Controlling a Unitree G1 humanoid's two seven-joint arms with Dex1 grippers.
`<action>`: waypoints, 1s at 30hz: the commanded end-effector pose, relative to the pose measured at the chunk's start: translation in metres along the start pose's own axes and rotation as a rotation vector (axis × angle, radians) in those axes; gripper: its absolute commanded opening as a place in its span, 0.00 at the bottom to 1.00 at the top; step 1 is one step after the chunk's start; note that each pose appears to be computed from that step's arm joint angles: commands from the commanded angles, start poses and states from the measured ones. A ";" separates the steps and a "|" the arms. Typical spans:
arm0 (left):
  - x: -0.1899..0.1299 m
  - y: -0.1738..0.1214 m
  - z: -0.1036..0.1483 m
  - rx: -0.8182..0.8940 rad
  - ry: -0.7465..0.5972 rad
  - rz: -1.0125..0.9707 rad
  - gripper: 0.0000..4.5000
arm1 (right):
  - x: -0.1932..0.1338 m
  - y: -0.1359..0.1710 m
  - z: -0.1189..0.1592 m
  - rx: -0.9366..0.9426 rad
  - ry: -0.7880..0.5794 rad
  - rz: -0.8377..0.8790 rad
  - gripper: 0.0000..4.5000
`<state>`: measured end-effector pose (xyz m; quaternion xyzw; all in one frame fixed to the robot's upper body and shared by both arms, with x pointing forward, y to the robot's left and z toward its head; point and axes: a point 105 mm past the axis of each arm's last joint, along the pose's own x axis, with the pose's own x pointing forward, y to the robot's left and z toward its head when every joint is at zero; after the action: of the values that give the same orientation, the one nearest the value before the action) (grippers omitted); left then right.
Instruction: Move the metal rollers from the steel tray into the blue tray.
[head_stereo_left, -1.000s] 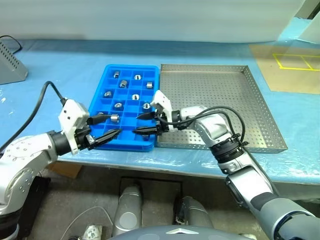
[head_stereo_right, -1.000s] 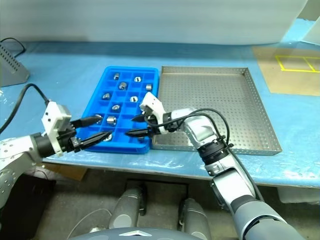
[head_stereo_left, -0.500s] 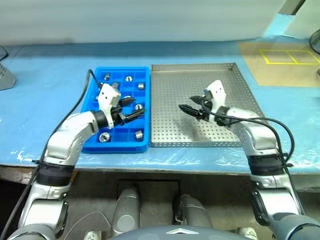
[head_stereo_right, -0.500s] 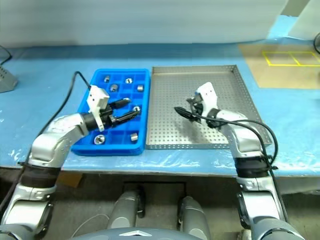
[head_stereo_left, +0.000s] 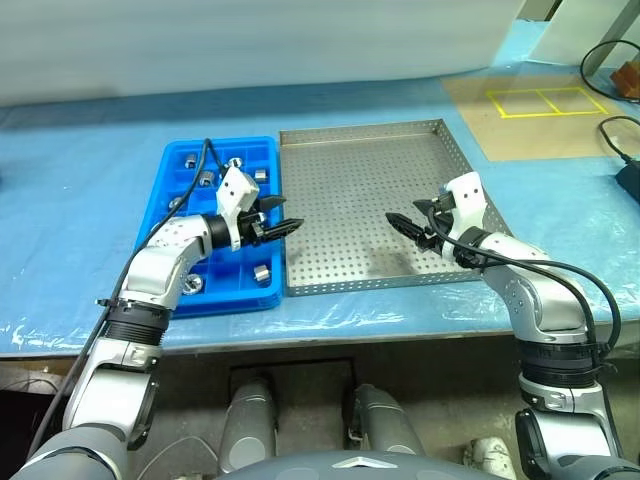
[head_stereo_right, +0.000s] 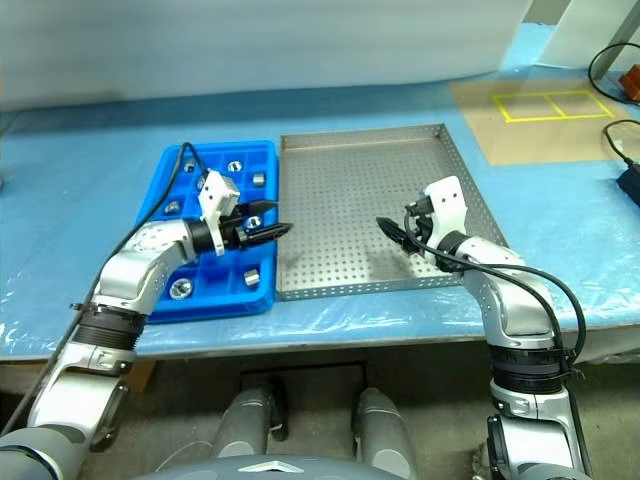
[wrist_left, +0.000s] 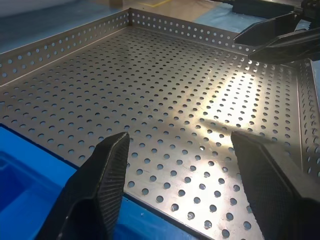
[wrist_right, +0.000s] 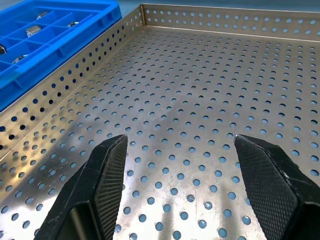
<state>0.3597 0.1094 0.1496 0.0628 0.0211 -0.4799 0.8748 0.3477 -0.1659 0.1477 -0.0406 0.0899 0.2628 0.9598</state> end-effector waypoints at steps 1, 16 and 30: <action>-0.008 0.005 0.012 0.044 -0.037 0.032 0.76 | -0.002 0.000 0.015 -0.025 -0.044 0.009 0.77; -0.011 0.008 0.015 0.049 -0.049 0.071 0.76 | 0.009 0.009 0.017 -0.032 -0.053 0.046 0.77; -0.008 0.010 0.020 0.048 -0.058 0.085 0.76 | 0.013 0.011 0.020 -0.036 -0.065 0.050 0.77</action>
<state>0.3636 0.1180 0.1541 0.0637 0.0110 -0.4470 0.8922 0.3552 -0.1480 0.1502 -0.0415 0.0824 0.2876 0.9533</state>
